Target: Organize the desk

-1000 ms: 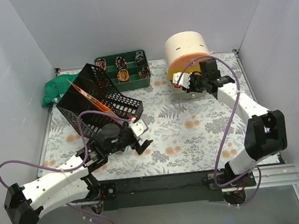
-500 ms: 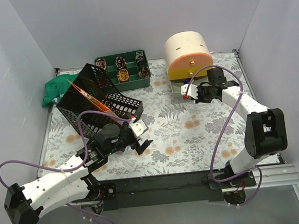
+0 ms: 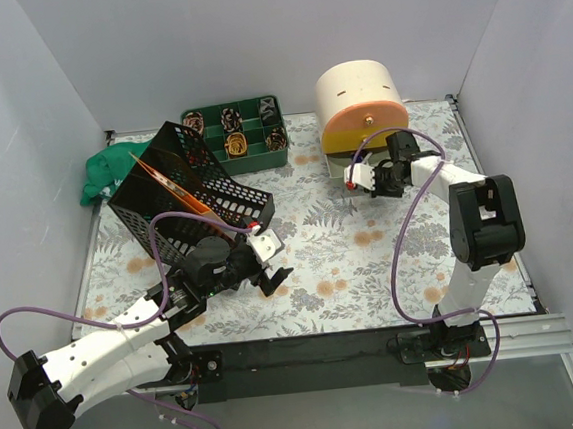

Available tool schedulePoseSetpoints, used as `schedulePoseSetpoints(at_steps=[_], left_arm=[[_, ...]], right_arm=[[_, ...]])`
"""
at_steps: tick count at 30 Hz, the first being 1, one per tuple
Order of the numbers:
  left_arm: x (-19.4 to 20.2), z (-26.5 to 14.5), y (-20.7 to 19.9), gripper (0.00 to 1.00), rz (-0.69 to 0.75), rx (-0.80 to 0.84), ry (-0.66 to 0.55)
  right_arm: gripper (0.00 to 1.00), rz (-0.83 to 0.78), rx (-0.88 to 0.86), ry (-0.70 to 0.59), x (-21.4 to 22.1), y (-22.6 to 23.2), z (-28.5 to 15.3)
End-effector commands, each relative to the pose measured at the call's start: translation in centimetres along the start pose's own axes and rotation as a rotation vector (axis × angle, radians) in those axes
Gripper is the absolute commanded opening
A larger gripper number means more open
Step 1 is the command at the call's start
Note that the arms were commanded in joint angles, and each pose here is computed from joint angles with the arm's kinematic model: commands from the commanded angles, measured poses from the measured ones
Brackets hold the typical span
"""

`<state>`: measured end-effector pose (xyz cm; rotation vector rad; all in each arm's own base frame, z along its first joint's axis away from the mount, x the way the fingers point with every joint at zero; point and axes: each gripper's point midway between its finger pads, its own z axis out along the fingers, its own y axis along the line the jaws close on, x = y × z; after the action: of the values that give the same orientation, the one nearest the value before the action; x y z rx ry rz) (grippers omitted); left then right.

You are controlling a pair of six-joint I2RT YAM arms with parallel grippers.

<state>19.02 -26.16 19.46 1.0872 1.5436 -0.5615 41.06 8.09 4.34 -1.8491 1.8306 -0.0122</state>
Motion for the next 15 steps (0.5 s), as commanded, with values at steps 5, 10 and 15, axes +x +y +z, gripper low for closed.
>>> schedulePoseSetpoints(at_steps=[5,10,15], left_arm=[[-0.1,-0.2,0.2,0.98,0.013,-0.008,-0.001],[0.1,-0.2,0.2,0.98,0.014,-0.014,0.003],[0.2,-0.2,0.2,0.98,0.014,-0.014,0.006]], right_arm=[[0.19,0.039,0.311,-0.054,-1.2,-7.3,-0.1],[0.29,0.078,0.416,-0.101,-2.0,-9.2,-0.4],[0.33,0.107,0.448,-0.152,-3.1,-10.7,-0.2]])
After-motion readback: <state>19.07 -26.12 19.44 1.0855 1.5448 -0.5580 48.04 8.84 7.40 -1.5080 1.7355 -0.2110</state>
